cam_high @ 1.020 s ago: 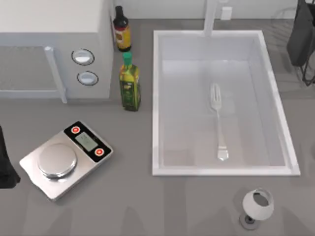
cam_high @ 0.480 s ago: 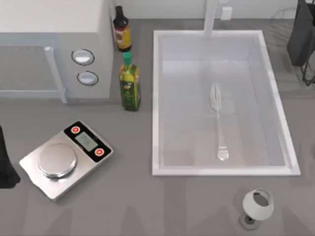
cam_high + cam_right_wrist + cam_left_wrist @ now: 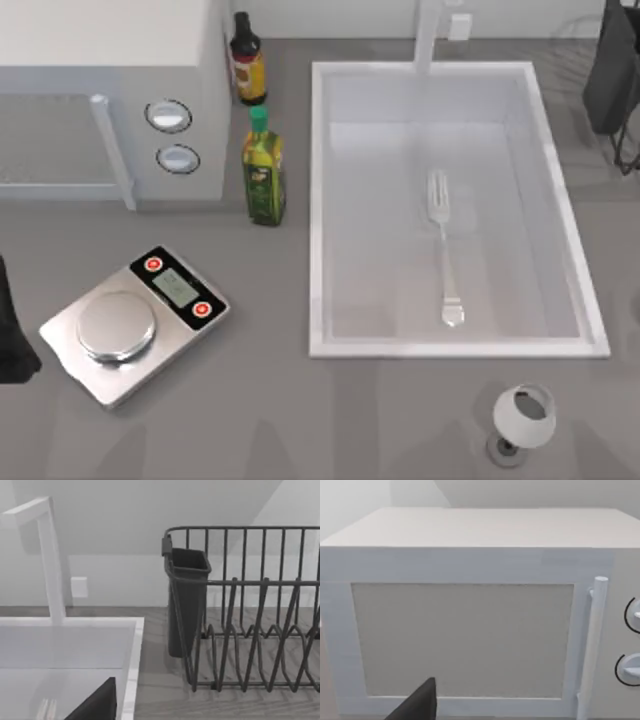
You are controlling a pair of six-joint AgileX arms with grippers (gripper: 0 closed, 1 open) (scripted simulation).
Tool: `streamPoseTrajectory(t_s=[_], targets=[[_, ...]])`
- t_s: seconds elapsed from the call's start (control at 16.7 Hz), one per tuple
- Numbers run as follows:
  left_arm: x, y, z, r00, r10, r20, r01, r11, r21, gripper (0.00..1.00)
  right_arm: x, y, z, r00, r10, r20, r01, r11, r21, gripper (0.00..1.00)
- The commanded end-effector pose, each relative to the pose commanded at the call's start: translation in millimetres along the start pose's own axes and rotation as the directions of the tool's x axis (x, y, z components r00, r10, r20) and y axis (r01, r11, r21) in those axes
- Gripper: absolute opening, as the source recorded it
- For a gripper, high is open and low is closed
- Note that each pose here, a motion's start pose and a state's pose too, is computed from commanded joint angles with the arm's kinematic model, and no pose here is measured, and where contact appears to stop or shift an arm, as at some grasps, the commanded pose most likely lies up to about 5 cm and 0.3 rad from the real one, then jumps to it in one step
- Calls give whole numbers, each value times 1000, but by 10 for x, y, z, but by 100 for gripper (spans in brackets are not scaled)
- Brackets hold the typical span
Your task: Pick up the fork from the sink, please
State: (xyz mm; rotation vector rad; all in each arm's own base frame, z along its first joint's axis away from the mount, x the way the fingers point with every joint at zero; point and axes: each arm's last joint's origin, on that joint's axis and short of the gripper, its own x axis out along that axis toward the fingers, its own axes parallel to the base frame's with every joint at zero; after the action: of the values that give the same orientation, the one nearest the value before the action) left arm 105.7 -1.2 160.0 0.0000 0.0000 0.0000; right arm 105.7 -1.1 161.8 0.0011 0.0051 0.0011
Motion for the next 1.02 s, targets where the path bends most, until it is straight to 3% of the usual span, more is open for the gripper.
streamPoseTrajectory(t_s=[0.24, 0.6, 0.78, 1.02], targets=[[0, 0, 0, 1000, 0, 0, 0, 1000, 0, 100, 26, 21, 257, 997, 16, -78, -15, 1000, 16, 100], [0, 0, 0, 1000, 0, 0, 0, 1000, 0, 100, 375, 124, 1038, 942, 68, -328, -49, 997, 67, 100], [0, 0, 0, 1000, 0, 0, 0, 1000, 0, 100, 796, 241, 1436, 870, 96, -483, -57, 994, 95, 100], [0, 0, 0, 1000, 0, 0, 0, 1000, 0, 100, 1589, 508, 1742, 720, 119, -684, -51, 992, 118, 100]])
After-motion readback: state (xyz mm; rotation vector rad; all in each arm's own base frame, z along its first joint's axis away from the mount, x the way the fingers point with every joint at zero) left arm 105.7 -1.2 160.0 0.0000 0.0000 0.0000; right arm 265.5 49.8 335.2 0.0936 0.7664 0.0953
